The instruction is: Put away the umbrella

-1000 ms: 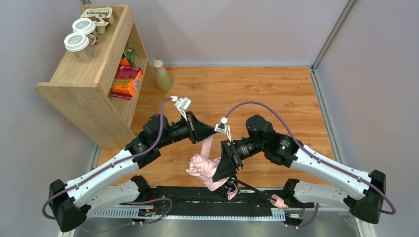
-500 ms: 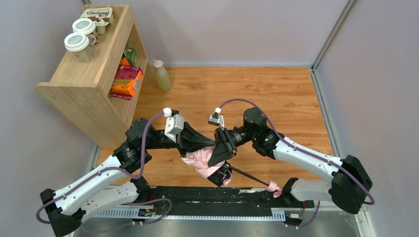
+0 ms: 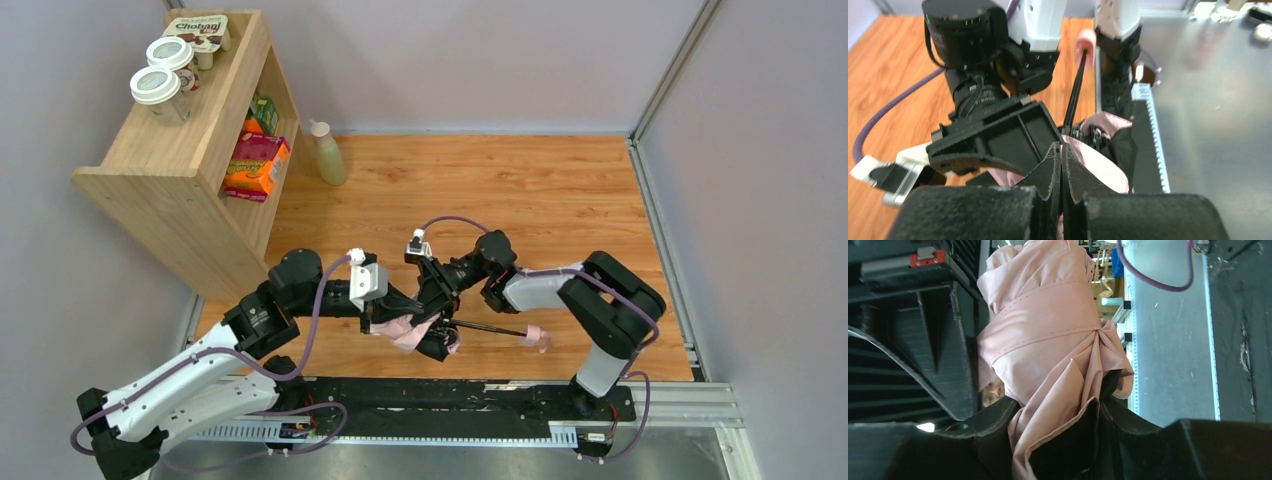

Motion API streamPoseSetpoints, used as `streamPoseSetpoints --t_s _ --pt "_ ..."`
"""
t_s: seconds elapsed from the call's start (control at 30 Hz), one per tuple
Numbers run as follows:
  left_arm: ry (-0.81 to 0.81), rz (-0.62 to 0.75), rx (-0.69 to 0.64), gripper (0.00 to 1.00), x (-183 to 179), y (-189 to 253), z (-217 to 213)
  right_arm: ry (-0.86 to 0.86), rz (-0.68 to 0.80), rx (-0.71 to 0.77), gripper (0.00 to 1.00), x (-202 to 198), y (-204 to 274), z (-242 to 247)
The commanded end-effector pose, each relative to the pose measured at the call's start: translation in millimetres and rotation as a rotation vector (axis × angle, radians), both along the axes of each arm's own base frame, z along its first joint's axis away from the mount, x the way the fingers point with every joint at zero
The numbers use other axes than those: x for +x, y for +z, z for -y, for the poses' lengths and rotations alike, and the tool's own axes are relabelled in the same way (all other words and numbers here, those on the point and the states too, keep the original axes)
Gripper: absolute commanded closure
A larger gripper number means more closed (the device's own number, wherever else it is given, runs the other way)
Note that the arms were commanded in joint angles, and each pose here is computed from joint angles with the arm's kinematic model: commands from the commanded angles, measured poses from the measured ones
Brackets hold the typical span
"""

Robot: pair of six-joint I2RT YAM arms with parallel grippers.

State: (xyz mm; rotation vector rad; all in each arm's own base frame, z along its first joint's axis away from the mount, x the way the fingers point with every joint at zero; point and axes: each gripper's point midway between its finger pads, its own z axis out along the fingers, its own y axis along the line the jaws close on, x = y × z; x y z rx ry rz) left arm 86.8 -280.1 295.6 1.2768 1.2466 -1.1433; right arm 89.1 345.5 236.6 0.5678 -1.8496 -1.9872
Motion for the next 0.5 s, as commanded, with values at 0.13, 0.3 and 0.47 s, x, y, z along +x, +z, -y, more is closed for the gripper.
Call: streamPoseSetpoints --t_s 0.13,0.3,0.47 --pt "0.132 0.088 -0.085 1.0 16 -28 5 -0.219 -0.097 -0.002 1.0 65 -34 2" --pt "0.269 0.18 -0.062 1.0 38 -54 4 -0.286 -0.029 -0.076 1.0 95 -72 11" --pt "0.35 0.194 -0.021 1.0 57 -89 8 -0.302 0.117 -0.262 1.0 113 -119 15"
